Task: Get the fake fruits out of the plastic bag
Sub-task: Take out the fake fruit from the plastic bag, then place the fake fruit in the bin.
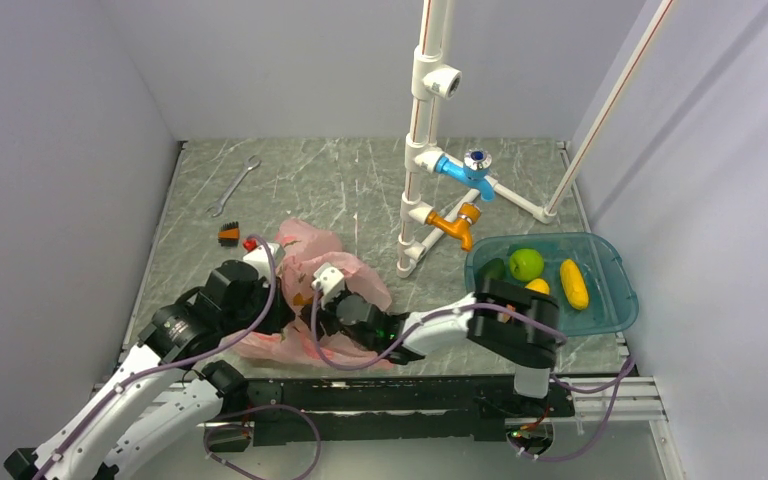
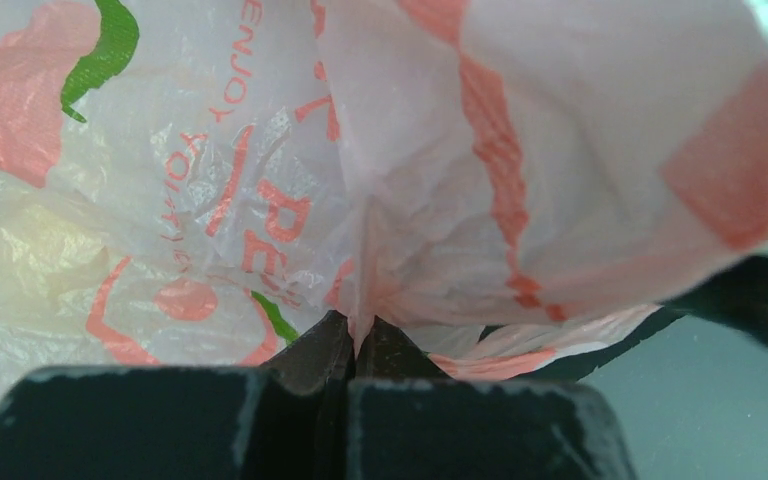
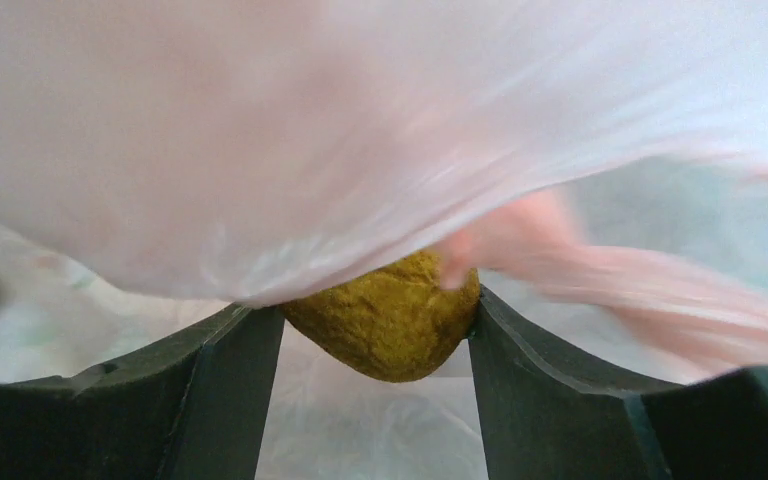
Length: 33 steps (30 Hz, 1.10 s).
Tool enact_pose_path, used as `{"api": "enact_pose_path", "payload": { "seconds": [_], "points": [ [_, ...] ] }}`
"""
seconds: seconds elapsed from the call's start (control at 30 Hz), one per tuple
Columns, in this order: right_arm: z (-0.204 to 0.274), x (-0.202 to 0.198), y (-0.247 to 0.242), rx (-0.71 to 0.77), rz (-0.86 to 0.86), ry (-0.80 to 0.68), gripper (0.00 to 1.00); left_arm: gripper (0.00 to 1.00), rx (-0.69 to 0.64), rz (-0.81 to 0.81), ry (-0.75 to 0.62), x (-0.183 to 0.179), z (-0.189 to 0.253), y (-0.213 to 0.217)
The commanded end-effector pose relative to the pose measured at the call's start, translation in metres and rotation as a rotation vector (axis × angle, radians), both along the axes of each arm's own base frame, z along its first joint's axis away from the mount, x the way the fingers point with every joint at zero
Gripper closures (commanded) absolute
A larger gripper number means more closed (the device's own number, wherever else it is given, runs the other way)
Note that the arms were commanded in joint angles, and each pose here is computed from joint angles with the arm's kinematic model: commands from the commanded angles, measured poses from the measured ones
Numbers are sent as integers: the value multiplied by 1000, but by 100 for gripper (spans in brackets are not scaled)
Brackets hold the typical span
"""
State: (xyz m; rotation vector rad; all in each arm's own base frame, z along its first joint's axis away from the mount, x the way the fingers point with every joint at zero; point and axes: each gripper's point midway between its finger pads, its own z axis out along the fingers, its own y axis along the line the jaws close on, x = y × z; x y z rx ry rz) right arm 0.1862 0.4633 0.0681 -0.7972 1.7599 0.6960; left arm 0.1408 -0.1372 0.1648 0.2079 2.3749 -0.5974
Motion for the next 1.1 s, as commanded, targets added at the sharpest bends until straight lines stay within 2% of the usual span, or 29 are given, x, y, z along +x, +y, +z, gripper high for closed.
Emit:
{"api": "enact_pose_path", "payload": {
  "seconds": [0.0, 0.1, 0.23, 0.4, 0.5, 0.63, 0.73, 0.83, 0.97, 1.07],
  "points": [
    [67, 10, -21, 159, -88, -33, 85, 100, 32, 6, 27, 1, -4, 1],
    [79, 8, -48, 182, -129, -12, 92, 100, 58, -12, 23, 9, -7, -3],
    [86, -2, -85, 192, -161, 29, 94, 100, 101, -46, -2, 26, -12, -11],
    [81, -12, -142, 172, -246, 93, 98, 100, 311, -9, -58, 63, -10, 6],
    [77, -14, -182, 154, -347, 135, 100, 100, 363, 0, -146, 81, 7, 10],
    [72, -11, -246, 131, -562, 186, 100, 100, 295, -29, -318, 98, 41, -2],
    [68, -7, -292, 140, -752, 224, 100, 100, 208, -103, -442, 99, 68, -19],
    [65, 1, -330, 173, -917, 267, 100, 100, 174, -180, -529, 97, 87, -28],
    [66, 13, -356, 205, -1030, 310, 100, 100, 207, -270, -557, 92, 84, -31],
    [76, 18, -374, 246, -1126, 303, 100, 100, 181, -343, -546, 82, 69, -39]
  ]
}}
